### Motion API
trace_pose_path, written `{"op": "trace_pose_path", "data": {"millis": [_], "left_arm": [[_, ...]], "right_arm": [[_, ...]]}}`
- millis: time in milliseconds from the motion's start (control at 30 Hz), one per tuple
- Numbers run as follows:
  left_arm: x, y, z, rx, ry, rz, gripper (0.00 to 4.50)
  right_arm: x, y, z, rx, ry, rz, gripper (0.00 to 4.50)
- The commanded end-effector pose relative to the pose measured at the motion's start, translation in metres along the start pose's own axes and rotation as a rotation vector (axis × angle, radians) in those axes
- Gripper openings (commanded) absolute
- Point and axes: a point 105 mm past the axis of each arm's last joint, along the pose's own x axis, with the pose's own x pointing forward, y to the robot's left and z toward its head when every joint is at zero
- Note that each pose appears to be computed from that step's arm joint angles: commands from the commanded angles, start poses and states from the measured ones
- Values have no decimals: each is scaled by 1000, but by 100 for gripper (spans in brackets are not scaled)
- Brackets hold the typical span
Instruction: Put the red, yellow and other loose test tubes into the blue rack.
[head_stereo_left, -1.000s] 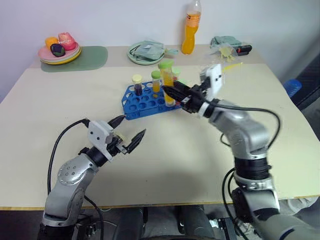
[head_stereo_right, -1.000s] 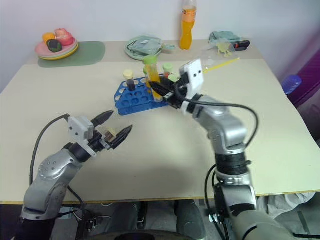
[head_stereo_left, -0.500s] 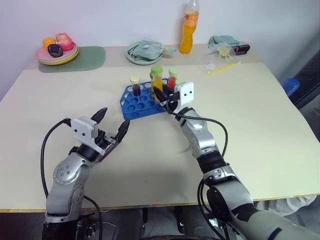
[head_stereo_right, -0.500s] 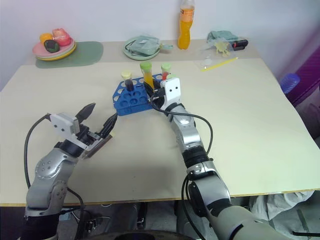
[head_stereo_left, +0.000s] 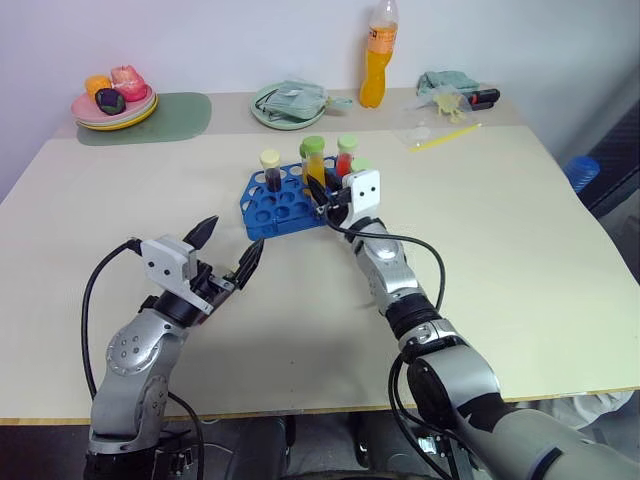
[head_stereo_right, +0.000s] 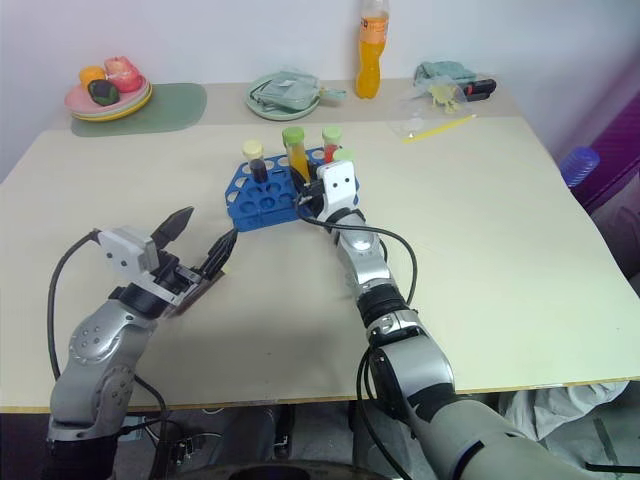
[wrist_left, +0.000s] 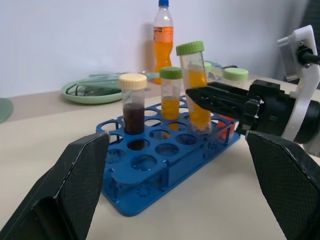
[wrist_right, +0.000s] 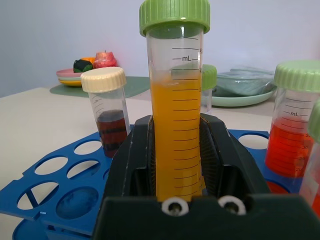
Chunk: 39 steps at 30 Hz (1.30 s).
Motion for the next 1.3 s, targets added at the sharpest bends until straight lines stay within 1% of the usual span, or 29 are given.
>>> {"op": "trace_pose_path", "data": {"millis": [33,200,400,700,767,800,933,1033,1100,1167,1233,1300], "left_arm": [[2,-6,12,15,-41,-28,450],[3,-9,13,5,-40,-35,450],[3,-11,15,4,-40,-37,450],[1,-10,11,-1,-35,-39,450],[1,-10,11,-2,-35,-40,450],[1,-10,10,-3,-35,-41,450],[-1,-9,9,4,-27,-33,450],[-4,-4,7,31,24,-18,450],[-6,0,10,43,75,-13,450],[-7,4,13,60,145,-9,450],[-8,6,15,69,222,-11,450],[-7,8,16,52,309,-31,450]], "right_arm": [[6,0,12,-21,-44,-10,75],[5,-1,9,-18,-45,-23,75],[-3,0,3,-12,-46,2,75],[-9,0,-3,-11,-44,13,75],[-10,0,-2,-11,-47,16,178],[-10,0,-1,-11,-53,13,218],[-8,0,17,-53,-119,25,418],[-16,4,35,-104,-169,116,418],[-29,8,42,-139,-164,224,418],[-45,7,44,-181,-113,299,418],[-61,2,43,-175,-48,355,418],[-87,3,37,-226,54,501,418]]}}
